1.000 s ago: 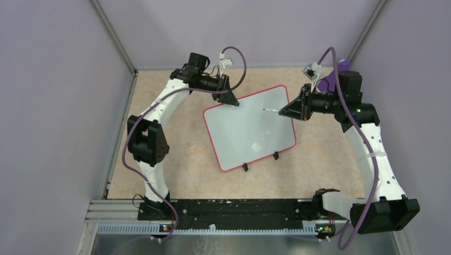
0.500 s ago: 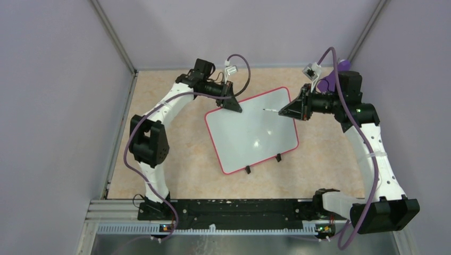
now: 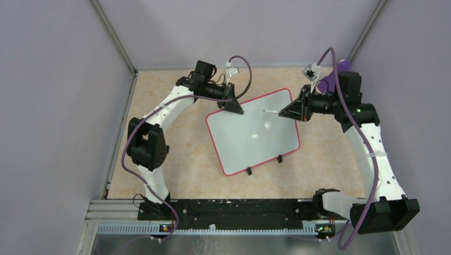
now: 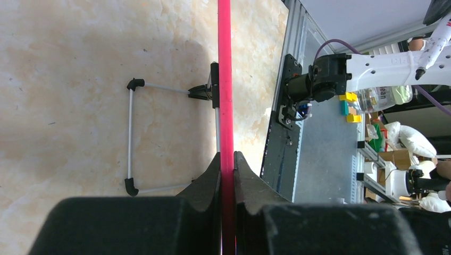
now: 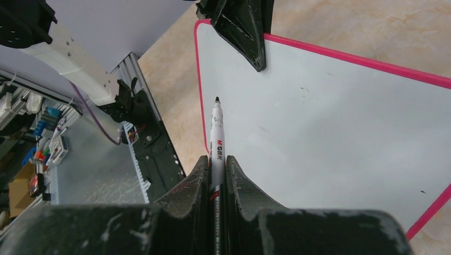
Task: Write a sentence on the whiteboard
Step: Adjust the whiteboard at the center of the board.
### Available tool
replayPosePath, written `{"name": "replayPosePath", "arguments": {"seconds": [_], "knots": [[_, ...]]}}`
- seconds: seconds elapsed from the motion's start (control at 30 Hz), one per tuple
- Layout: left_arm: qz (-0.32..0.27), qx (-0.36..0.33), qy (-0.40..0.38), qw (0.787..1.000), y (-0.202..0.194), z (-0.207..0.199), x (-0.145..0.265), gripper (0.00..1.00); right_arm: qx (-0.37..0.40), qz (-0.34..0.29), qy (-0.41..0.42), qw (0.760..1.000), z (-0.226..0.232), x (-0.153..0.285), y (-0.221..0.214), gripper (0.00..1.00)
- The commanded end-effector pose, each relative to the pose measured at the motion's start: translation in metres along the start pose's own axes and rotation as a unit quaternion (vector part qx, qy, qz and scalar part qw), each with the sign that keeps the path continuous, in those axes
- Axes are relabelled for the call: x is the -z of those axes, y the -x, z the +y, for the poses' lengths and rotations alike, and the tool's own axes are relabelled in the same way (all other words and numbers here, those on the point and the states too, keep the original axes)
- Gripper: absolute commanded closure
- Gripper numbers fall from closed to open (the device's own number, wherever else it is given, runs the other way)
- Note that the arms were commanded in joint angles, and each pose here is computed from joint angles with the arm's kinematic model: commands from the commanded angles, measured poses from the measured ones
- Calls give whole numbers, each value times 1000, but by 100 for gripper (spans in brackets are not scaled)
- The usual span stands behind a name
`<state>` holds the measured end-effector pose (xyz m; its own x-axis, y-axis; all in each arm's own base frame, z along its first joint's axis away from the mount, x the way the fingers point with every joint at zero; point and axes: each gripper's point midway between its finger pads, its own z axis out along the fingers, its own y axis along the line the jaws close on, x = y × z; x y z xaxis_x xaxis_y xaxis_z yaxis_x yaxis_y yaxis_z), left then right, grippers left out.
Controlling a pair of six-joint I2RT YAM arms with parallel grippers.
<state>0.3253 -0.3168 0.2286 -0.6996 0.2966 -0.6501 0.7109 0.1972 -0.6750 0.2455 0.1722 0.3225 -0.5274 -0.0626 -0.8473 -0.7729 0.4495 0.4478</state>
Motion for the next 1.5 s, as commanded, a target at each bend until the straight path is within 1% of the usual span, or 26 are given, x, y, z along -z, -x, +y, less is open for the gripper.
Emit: {"name": "replayPosePath", "arguments": {"seconds": [0.0, 0.33, 0.4, 0.47, 0.53, 0.57, 0.6, 0.67, 0.77, 0.93, 1.0, 1.1, 1.17, 1.3, 1.47], "knots": [[16, 1, -22, 1000, -13, -27, -8, 91, 46, -17, 16, 999, 20, 9, 15, 100], [16, 18, -20, 1000, -20, -30, -11, 91, 47, -9, 25, 999, 25, 6, 12, 100], [16, 19, -22, 999, -22, -31, -13, 88, 50, -7, 29, 998, 27, 5, 11, 100], [15, 14, -19, 1000, -20, -31, -11, 78, 53, -1, 36, 998, 31, 3, 10, 100], [15, -2, -9, 1000, -16, -32, -8, 59, 59, 5, 42, 997, 35, 1, 8, 100], [15, -12, -3, 1000, -13, -33, -6, 50, 63, 7, 43, 997, 37, 0, 7, 100], [13, -23, 5, 1000, -8, -35, -2, 44, 66, 11, 44, 997, 38, -1, 6, 100], [4, -36, 21, 999, 1, -38, 8, 35, 70, 16, 41, 997, 38, -3, 4, 100], [-13, -53, 36, 998, 9, -39, 25, 25, 75, 25, 42, 996, 39, -7, 2, 100], [-41, -44, 53, 997, 13, -30, 64, 18, 99, 42, 46, 993, 43, -15, 0, 100], [-47, -31, 64, 996, 11, -25, 85, 18, 108, 47, 49, 992, 45, -19, 0, 100], [-49, -40, 76, 995, 4, -25, 107, 18, 121, 57, 56, 989, 48, -24, -1, 100], [-45, -48, 79, 995, -3, -29, 113, 18, 125, 58, 60, 989, 49, -26, -1, 100], [-41, -52, 60, 996, -17, -40, 113, 16, 128, 53, 70, 988, 53, -28, 0, 100], [-39, -52, 59, 996, -23, -37, 111, 15, 127, 50, 72, 988, 56, -26, -3, 100]]}}
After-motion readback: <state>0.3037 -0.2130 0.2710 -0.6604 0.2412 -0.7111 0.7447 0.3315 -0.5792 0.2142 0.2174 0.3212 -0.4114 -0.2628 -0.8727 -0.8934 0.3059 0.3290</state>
